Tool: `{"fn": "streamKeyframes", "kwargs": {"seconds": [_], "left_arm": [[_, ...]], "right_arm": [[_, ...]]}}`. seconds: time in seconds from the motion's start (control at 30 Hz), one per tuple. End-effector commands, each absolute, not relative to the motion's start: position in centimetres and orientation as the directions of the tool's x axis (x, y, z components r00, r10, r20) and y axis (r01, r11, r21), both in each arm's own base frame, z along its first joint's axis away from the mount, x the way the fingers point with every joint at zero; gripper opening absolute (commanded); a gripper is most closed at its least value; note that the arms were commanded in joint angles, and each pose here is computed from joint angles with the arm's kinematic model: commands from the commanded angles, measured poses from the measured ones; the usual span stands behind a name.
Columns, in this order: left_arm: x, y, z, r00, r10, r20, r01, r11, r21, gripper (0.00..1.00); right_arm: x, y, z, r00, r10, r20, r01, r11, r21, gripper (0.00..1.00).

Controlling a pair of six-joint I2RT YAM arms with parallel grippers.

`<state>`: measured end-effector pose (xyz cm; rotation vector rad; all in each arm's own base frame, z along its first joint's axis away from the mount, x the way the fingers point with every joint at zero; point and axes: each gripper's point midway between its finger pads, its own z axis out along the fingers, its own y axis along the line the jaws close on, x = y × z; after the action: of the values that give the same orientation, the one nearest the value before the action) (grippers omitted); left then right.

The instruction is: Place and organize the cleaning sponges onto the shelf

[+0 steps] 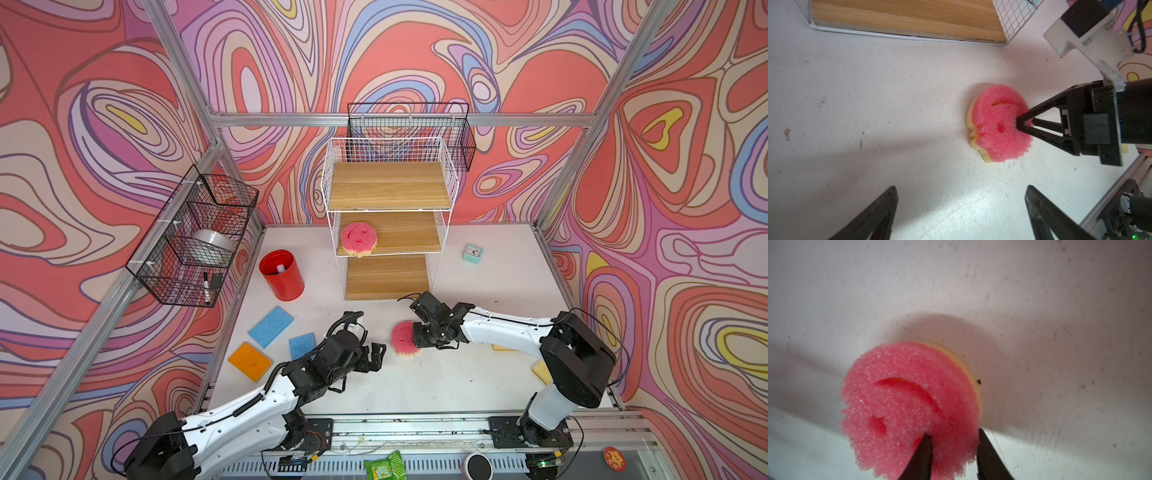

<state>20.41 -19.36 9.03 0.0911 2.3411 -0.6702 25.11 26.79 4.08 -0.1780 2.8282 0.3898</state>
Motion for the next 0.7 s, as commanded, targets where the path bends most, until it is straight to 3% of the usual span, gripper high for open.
{"fn": "streamKeyframes", "kwargs": {"seconds": [0.0, 0.3, 0.57, 0.67], "left_arm": [[20.3, -19.3, 8.9, -0.766, -0.140, -0.628, 0.225, 0.856, -0.465, 0.97], [20.0, -20.4, 10.4, -0.770, -0.177, -0.614, 0.263, 0.788, -0.557, 0.96], [19.9, -20.9, 12.4, -0.757, -0.279, -0.591, 0.296, 0.660, -0.691, 0.75], [19.9, -21.0, 13.3, -0.744, -0.292, -0.601, 0.314, 0.640, -0.701, 0.73]], "right_arm": [[25.3, 26.4, 3.5, -0.954, -0.089, -0.286, -0.152, 0.966, 0.207, 0.29], [25.8, 26.2, 5.8, -0.938, -0.087, -0.335, -0.165, 0.963, 0.212, 0.25], [26.0, 26.3, 10.6, -0.906, -0.096, -0.413, -0.213, 0.945, 0.247, 0.25], [26.2, 26.3, 13.0, -0.887, -0.090, -0.454, -0.228, 0.938, 0.261, 0.25]]}}
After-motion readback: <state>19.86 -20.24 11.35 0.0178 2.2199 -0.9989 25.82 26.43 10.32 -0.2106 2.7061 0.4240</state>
